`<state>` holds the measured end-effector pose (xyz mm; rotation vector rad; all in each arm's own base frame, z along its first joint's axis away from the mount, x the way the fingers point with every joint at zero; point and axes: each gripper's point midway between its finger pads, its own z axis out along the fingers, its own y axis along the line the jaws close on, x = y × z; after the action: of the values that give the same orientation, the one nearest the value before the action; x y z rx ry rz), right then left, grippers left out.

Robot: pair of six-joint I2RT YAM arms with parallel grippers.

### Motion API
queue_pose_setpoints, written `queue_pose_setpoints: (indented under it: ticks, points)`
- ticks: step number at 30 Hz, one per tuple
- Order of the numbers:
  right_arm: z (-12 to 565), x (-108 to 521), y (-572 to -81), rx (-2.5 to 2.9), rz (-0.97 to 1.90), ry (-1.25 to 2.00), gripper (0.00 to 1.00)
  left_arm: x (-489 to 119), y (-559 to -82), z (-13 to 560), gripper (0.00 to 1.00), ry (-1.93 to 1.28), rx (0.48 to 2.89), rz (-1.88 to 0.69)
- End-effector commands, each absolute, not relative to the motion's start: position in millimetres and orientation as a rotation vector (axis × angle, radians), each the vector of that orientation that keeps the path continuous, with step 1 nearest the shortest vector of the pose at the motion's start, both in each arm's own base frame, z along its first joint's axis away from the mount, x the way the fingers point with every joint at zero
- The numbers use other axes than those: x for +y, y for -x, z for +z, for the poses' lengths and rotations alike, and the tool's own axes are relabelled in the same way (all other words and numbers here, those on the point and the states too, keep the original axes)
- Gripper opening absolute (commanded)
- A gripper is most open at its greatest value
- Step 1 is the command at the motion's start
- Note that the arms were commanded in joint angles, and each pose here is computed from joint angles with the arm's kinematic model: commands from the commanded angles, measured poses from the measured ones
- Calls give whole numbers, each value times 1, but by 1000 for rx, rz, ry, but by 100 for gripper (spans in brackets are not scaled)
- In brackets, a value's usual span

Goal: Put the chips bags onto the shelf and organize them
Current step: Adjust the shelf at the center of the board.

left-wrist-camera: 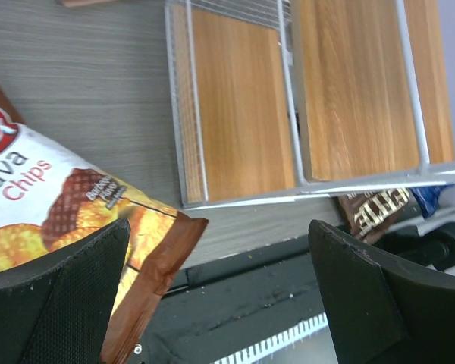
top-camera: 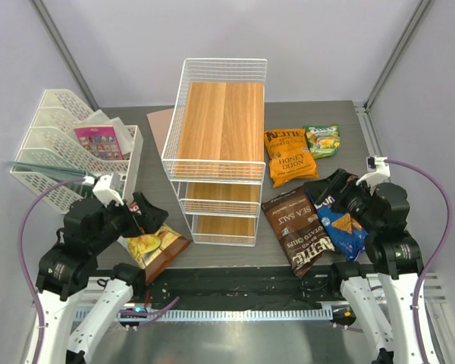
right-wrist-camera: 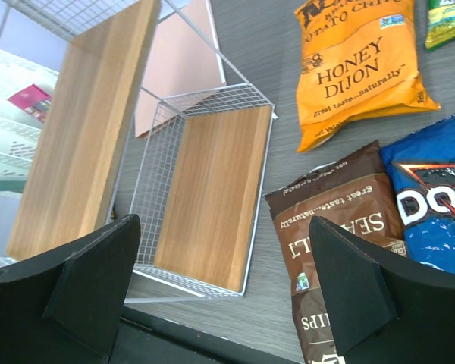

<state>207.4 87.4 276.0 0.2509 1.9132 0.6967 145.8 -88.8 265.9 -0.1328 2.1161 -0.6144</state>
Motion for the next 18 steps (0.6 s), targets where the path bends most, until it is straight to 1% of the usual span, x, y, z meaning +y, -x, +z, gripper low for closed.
queue_pose_setpoints:
  ticks: [1,10,18]
  points:
    - [299,96,-205,1847,763,-209,98,-110,-142,267,100,46,2093,-753]
    - [286,96,-206,1871,755,-218,98,-115,-131,234,100,84,2157,-809]
    - [278,94,-214,1880,737,-225,98,-122,-136,227,100,76,2208,-835]
